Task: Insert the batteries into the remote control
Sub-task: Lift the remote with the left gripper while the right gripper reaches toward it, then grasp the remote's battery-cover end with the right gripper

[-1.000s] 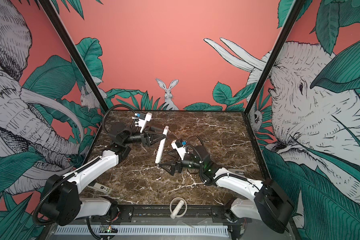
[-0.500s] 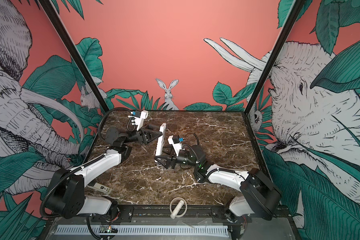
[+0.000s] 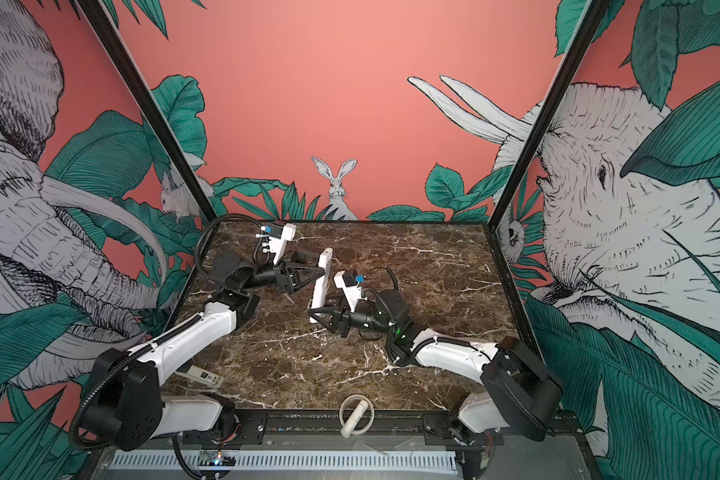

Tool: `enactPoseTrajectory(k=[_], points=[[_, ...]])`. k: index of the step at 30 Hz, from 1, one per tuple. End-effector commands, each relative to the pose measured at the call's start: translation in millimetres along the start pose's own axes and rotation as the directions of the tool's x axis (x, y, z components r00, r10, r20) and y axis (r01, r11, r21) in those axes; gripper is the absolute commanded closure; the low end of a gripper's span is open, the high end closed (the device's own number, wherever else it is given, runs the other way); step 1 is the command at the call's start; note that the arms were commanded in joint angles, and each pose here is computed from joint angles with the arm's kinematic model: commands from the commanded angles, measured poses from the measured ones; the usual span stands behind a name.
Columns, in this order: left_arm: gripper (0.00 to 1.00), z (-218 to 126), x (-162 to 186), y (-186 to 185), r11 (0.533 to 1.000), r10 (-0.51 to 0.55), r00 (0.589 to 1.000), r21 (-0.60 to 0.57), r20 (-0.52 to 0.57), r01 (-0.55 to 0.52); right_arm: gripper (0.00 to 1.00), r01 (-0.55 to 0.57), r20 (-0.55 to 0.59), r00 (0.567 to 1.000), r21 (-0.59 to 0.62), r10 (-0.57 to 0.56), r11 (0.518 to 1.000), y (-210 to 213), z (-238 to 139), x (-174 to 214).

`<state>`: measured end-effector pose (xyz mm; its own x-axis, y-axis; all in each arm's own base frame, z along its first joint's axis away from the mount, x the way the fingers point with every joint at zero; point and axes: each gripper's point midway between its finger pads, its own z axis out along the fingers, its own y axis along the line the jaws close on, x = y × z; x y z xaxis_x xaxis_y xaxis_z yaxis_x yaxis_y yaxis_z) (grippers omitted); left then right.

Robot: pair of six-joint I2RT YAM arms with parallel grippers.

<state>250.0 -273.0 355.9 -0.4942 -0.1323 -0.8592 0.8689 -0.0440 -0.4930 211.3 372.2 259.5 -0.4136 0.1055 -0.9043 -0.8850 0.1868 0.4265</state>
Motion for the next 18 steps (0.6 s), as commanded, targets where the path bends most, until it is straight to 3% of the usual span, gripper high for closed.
enactPoseTrajectory(k=[1, 5, 9, 11, 16, 18], points=[[0.1, -6, 7, 12, 0.994, 0.015, 0.999, -0.108, -0.041, -0.02, 0.7, 0.049, 0.045, 0.998, 0.062, -0.052, 0.997, -1, -5, -23], [0.08, -15, 21, 41, 0.958, -0.015, 0.995, -0.287, -0.098, -0.014, 0.7, 0.056, -0.023, 0.998, 0.161, -0.053, 0.985, -13, -10, -14], [0.15, -19, 33, 61, 0.927, -0.06, 0.988, -0.376, -0.143, 0.001, 0.71, 0.118, -0.134, 0.988, 0.293, -0.082, 0.949, -25, -12, -1], [0.2, -22, 35, 69, 0.912, -0.075, 0.986, -0.41, -0.151, 0.006, 0.71, 0.163, -0.173, 0.979, 0.347, -0.108, 0.924, -27, -13, 2], [0.47, -26, 37, 80, 0.887, -0.082, 0.985, -0.461, -0.153, 0.002, 0.73, 0.261, -0.237, 0.957, 0.447, -0.168, 0.855, -30, -18, 5], [0.53, -25, 37, 81, 0.887, -0.087, 0.984, -0.463, -0.154, 0.006, 0.74, 0.292, -0.252, 0.949, 0.47, -0.19, 0.833, -30, -20, 6]])
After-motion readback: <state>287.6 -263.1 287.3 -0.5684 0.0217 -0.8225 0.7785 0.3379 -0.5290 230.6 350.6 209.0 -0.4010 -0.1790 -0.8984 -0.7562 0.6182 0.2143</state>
